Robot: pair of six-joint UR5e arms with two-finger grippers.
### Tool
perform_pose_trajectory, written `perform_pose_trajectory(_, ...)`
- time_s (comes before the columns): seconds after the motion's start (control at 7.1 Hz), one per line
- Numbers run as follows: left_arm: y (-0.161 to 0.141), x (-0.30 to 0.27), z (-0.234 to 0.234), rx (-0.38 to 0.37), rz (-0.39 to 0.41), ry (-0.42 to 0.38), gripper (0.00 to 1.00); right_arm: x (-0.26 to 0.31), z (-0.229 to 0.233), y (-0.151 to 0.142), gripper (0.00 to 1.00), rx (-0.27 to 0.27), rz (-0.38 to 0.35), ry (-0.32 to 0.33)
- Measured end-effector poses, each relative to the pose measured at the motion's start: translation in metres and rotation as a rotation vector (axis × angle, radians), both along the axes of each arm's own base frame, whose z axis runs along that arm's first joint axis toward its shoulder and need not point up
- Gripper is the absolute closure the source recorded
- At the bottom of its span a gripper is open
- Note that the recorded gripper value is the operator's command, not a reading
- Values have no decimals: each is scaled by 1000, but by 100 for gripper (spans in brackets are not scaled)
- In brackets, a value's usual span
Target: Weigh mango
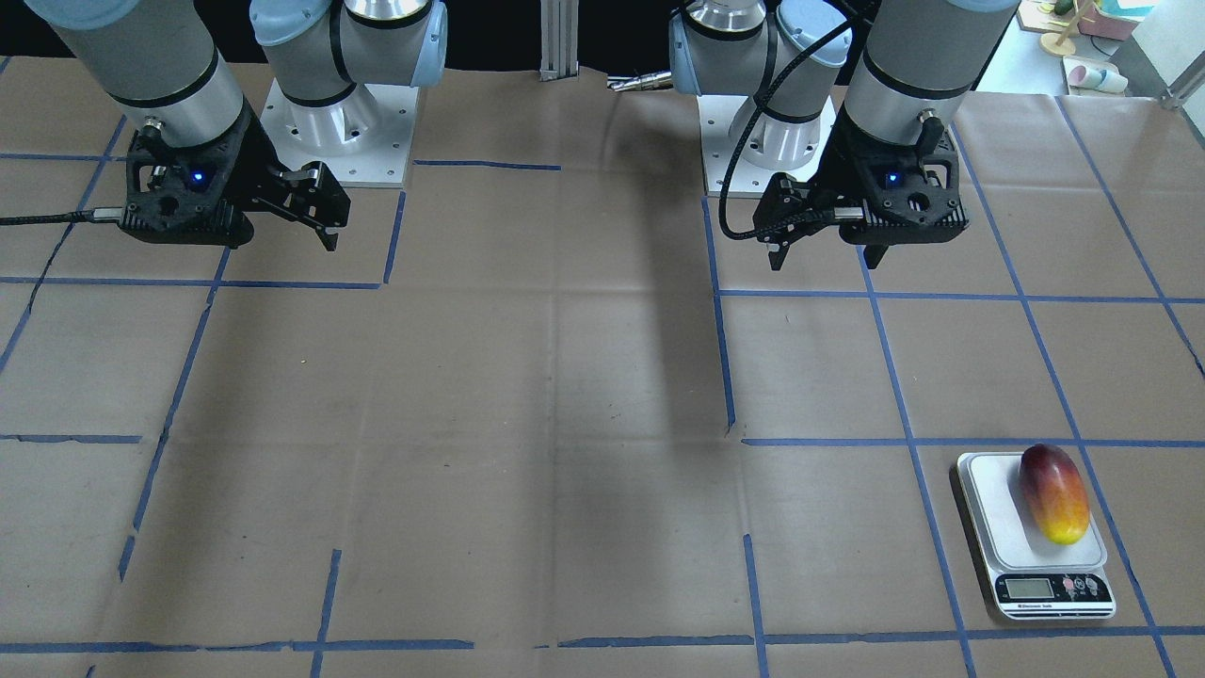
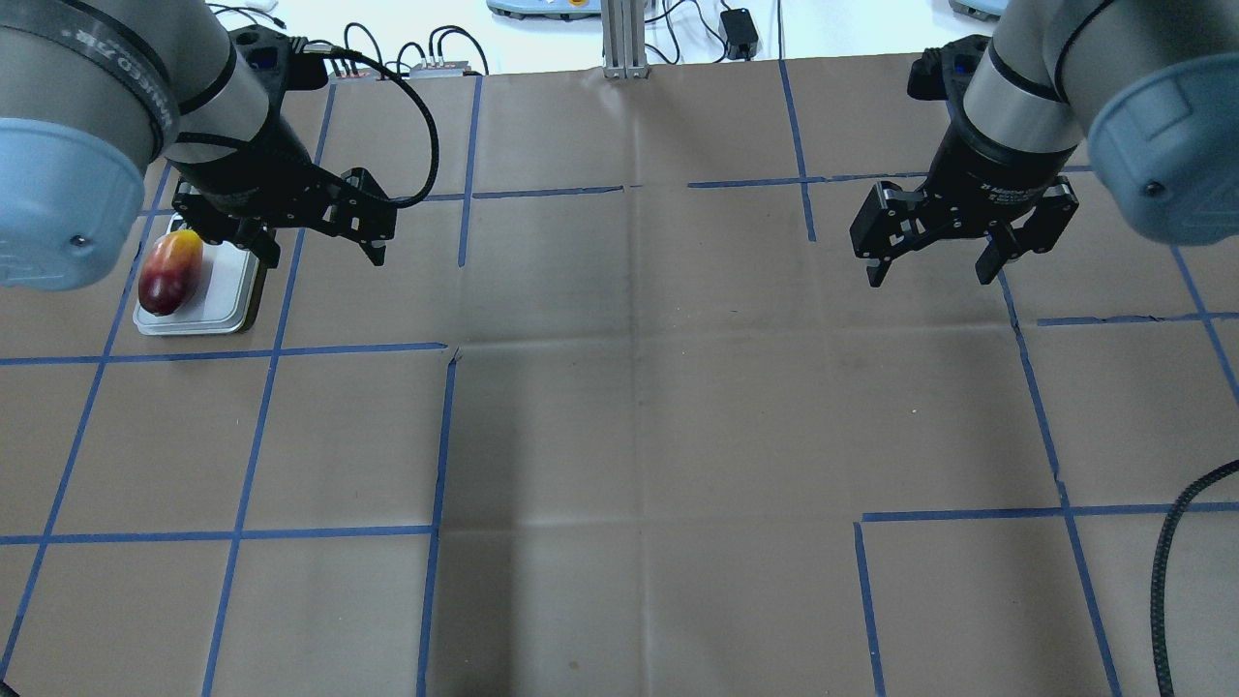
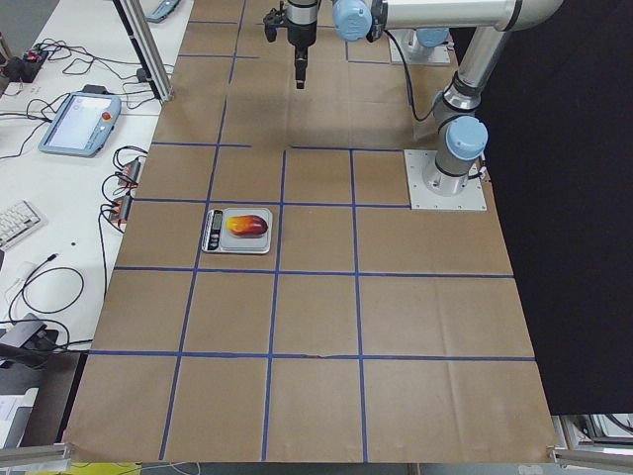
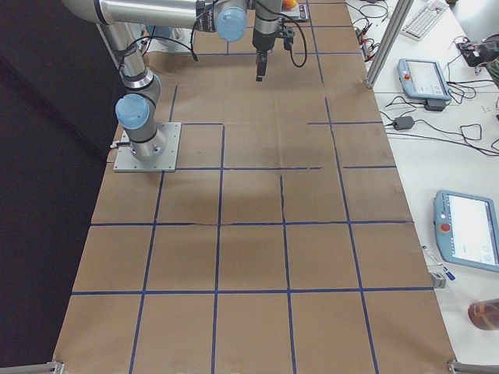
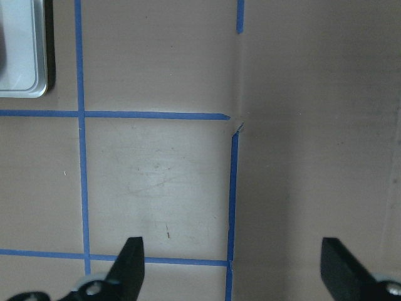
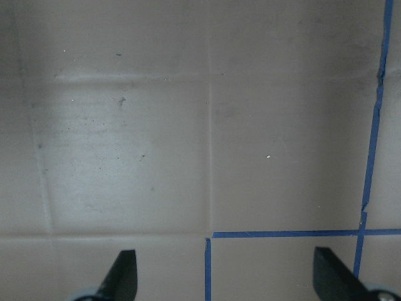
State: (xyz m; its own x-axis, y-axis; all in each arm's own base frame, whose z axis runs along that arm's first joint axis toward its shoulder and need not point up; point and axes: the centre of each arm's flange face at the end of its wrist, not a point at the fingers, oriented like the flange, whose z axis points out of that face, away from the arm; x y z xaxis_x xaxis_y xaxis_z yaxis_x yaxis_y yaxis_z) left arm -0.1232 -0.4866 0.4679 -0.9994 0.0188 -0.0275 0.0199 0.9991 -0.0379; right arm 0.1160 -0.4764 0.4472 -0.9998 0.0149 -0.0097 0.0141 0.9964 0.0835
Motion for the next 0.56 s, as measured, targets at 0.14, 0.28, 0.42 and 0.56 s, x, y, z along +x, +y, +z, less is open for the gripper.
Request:
perform_pose_trajectory(0.14,0,0,-1,1,-10,0,0,0,0,0,0,0,0,0)
perform_pose_trajectory(0.28,-2,0,-2,1,-13,1,0,0,0,0,0,0,0,0)
perform_pose_trajectory(0.42,-3,0,-4,2,-14,1,0,0,0,0,0,0,0,0)
perform_pose_trajectory(0.56,-3,0,-4,3,-14,1,0,0,0,0,0,0,0,0)
